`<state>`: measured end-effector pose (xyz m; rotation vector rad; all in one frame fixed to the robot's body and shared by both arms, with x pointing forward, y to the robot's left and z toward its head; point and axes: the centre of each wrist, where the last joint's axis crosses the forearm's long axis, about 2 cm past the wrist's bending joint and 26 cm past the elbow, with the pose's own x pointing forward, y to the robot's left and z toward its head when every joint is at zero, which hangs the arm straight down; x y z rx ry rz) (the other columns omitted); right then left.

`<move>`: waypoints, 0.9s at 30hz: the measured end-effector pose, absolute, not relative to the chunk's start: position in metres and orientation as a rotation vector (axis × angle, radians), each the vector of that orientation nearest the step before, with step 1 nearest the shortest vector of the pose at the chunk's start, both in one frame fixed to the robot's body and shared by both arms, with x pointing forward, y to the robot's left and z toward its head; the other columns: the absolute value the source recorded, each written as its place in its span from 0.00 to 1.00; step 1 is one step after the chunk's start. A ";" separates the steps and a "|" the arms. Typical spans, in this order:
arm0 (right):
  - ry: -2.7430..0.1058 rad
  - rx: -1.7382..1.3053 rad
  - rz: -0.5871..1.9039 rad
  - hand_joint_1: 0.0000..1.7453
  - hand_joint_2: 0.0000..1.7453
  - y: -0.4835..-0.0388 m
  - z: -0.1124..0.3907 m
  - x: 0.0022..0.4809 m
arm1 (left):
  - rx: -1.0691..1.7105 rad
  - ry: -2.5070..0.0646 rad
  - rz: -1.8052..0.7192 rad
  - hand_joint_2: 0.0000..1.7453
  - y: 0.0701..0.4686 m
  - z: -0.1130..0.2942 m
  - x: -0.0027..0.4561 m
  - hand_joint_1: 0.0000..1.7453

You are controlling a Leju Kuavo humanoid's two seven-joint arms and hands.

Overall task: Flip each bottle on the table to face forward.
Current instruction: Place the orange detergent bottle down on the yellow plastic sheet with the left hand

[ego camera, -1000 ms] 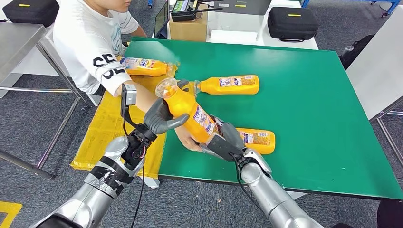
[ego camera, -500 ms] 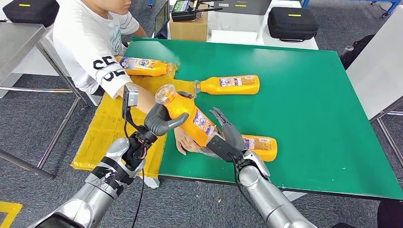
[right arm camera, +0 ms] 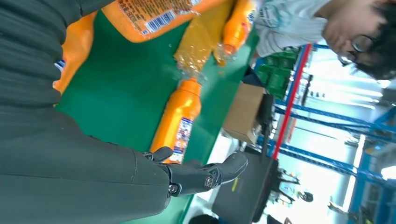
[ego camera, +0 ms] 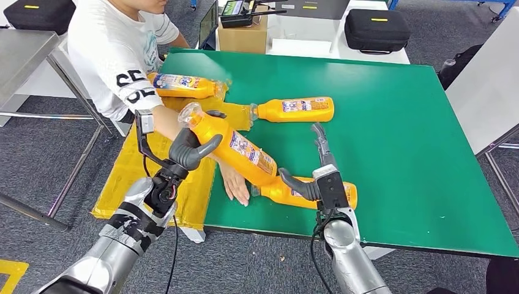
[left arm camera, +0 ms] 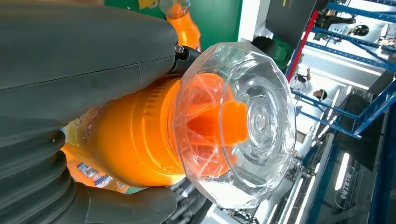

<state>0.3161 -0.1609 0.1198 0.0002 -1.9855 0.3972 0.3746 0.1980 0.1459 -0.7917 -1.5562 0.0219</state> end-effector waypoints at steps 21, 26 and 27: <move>-2.114 0.017 -0.037 0.00 1.00 -0.193 0.151 0.290 | -0.068 -2.004 -0.180 1.00 0.245 0.164 0.378 1.00; -2.125 0.021 -0.052 0.00 1.00 -0.199 0.154 0.290 | 0.219 -2.058 -0.427 1.00 0.259 0.168 0.381 1.00; -2.126 0.024 -0.051 0.00 1.00 -0.200 0.154 0.290 | 0.274 -2.056 -0.495 1.00 0.263 0.168 0.382 1.00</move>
